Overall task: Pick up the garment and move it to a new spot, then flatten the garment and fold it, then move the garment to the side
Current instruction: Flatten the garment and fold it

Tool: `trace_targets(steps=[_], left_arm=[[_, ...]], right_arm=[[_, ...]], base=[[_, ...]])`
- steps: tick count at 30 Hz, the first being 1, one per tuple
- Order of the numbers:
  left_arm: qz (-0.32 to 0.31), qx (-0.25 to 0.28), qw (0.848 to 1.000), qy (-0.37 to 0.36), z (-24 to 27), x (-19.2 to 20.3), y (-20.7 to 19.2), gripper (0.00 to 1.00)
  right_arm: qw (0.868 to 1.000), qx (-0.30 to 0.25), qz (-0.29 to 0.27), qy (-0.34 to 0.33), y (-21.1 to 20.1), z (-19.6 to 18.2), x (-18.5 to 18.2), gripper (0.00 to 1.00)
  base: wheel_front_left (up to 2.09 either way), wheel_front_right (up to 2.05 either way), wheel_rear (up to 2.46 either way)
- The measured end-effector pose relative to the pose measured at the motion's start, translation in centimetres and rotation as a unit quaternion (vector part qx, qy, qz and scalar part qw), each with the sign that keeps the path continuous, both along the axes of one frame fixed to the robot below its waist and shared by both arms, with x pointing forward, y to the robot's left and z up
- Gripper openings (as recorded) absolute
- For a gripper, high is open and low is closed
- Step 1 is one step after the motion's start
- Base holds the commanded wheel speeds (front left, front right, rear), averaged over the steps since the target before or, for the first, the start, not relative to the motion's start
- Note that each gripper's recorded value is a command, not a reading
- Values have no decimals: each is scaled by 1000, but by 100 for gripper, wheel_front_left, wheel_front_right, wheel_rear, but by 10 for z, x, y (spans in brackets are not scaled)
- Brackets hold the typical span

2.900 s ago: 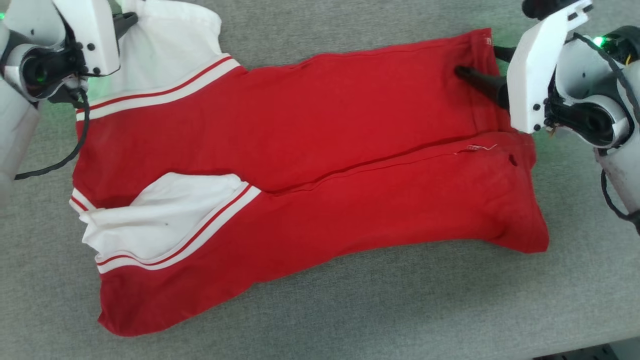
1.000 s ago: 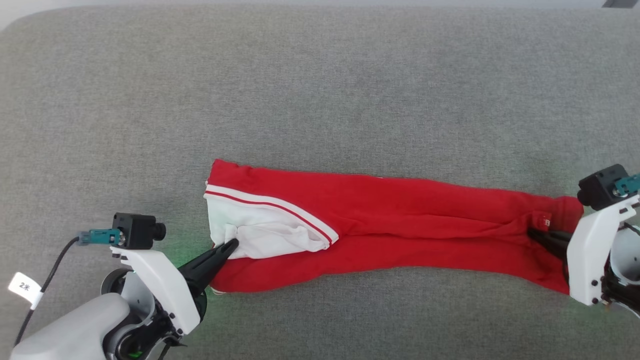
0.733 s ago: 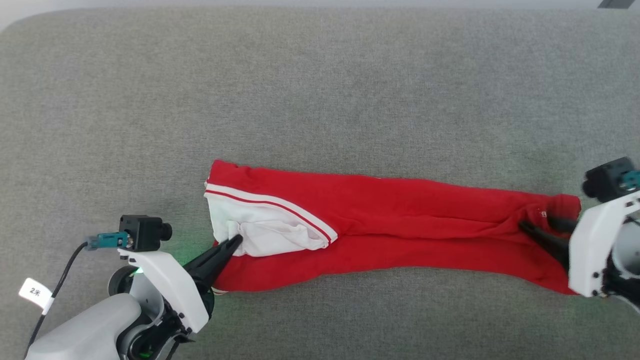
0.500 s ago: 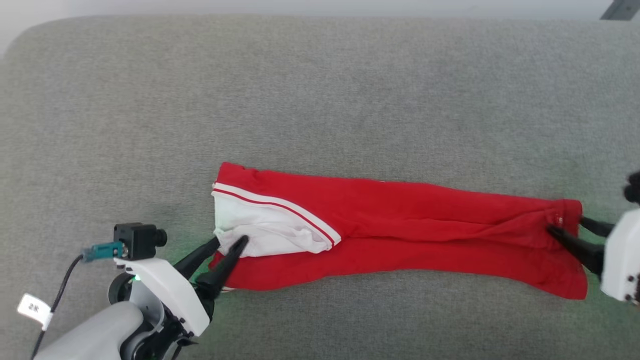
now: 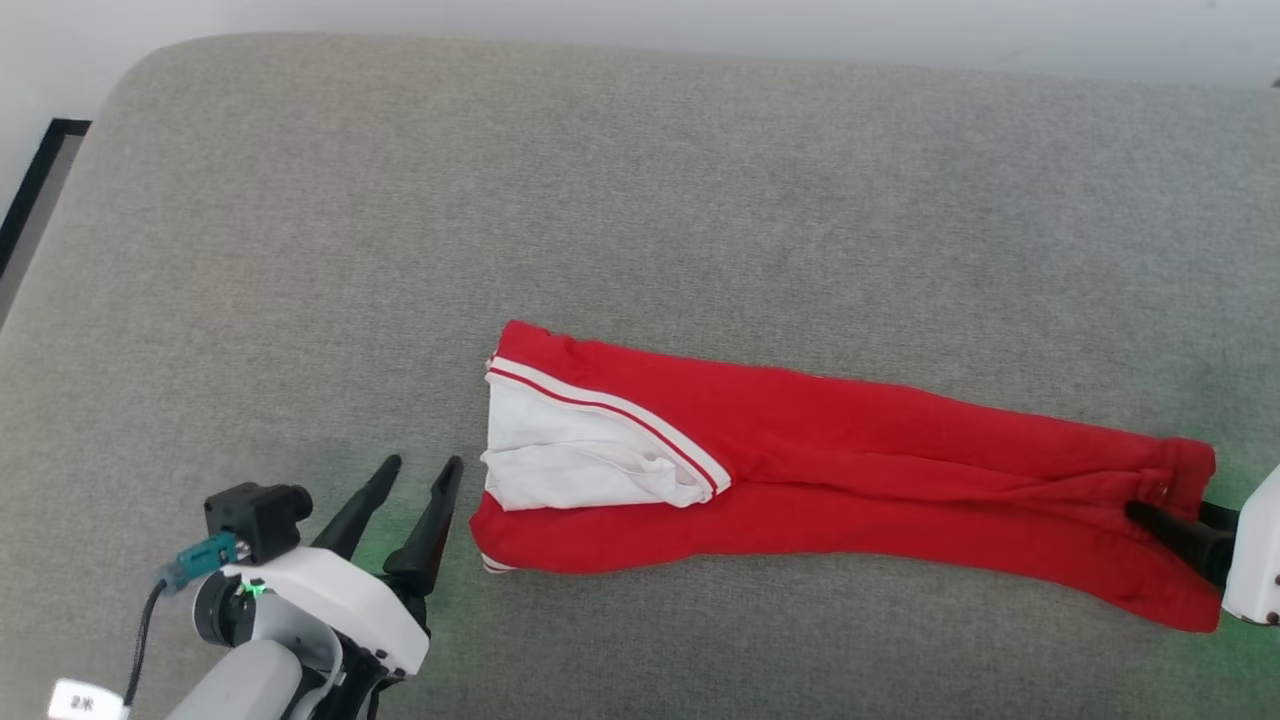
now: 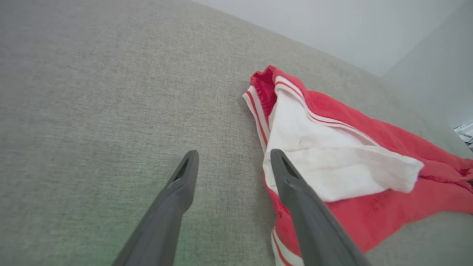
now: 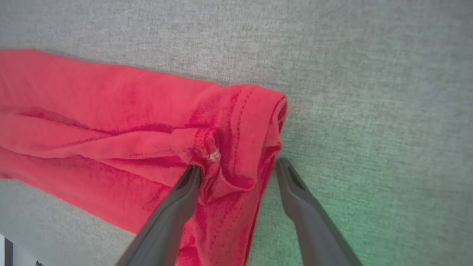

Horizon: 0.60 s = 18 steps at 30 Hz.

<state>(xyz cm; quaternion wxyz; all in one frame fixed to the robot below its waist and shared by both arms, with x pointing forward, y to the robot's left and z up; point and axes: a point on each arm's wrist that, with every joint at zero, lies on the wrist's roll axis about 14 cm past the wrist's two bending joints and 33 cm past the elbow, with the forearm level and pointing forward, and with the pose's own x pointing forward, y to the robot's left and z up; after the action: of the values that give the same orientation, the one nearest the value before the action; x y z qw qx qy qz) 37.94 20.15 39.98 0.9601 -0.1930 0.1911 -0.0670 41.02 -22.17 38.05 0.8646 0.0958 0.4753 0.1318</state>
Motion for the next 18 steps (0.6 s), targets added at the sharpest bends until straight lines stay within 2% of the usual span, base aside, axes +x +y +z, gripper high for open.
trace_targets(steps=[7, 9, 18], left_arm=[[45, 61, 995, -66, 22, -2, 17, 100], [61, 64, 993, -82, 27, -5, 19, 100], [67, 146, 975, -156, 63, -8, 22, 100]], right_arm=[[1000, 3, 5, 4, 9, -1, 7, 100], [1000, 4, 5, 6, 10, -1, 7, 100], [1000, 4, 5, 12, 14, -3, 9, 100]], base=[[0, 0, 0], [0, 0, 0], [0, 0, 0]])
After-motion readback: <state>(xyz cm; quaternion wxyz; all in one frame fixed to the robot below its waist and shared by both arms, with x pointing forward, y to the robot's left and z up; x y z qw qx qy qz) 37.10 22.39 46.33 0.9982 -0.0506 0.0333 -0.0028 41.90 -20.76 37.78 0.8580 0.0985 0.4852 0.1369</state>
